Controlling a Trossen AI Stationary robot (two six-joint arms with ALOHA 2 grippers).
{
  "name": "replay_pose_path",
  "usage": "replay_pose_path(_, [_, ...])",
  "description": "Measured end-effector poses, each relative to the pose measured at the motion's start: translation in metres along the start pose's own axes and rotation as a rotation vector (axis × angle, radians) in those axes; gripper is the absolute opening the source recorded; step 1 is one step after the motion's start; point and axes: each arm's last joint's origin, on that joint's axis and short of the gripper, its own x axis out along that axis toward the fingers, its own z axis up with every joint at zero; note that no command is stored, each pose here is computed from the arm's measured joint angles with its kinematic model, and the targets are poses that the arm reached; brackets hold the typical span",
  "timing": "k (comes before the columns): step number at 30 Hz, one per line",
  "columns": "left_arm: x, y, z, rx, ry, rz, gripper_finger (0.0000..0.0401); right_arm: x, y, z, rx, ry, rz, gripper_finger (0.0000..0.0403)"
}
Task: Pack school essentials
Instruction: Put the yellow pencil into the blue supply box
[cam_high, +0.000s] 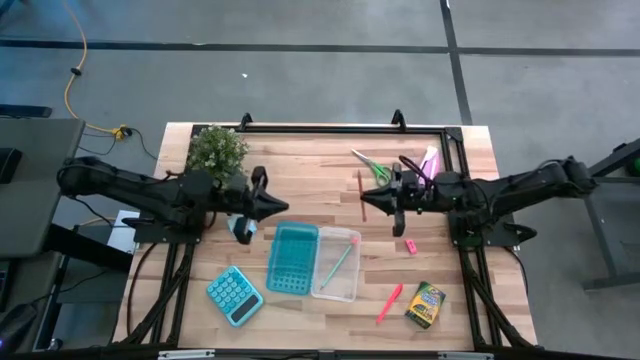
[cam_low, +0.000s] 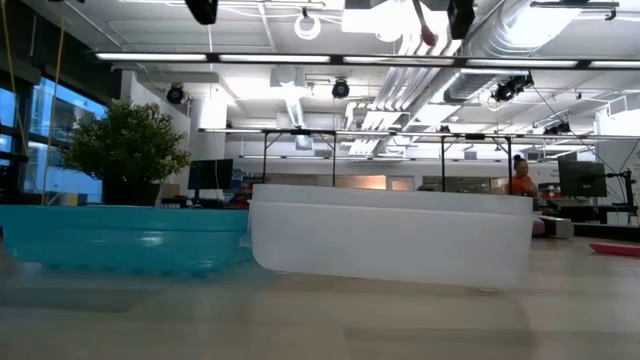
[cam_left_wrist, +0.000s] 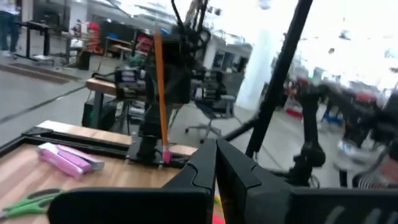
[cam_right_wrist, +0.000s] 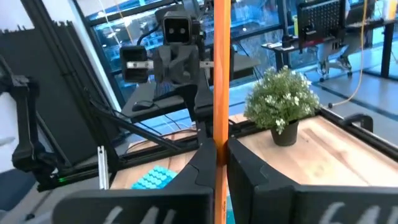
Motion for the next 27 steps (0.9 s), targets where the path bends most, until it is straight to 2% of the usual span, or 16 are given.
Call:
replay_pose_path(6, [0.013, 0.000, -0.002, -0.002, 0.029, 0.012, 0.0000, 0.007, 0.001, -0.004, -0.033, 0.026, 0.008, 0.0002])
replay_pose_path(22, [0.014, 0.001, -0.001, -0.005, 0.000, 0.032, 0.0000, 0.007, 0.002, -0.003, -0.031, 0.029, 0.032, 0.0002])
replay_pose_path(27, [0.011, 0.001, 0.005, -0.007, -0.043, 0.078, 0.0000, 0.012, 0.000, -0.013, 0.094, 0.107, 0.018, 0.0002])
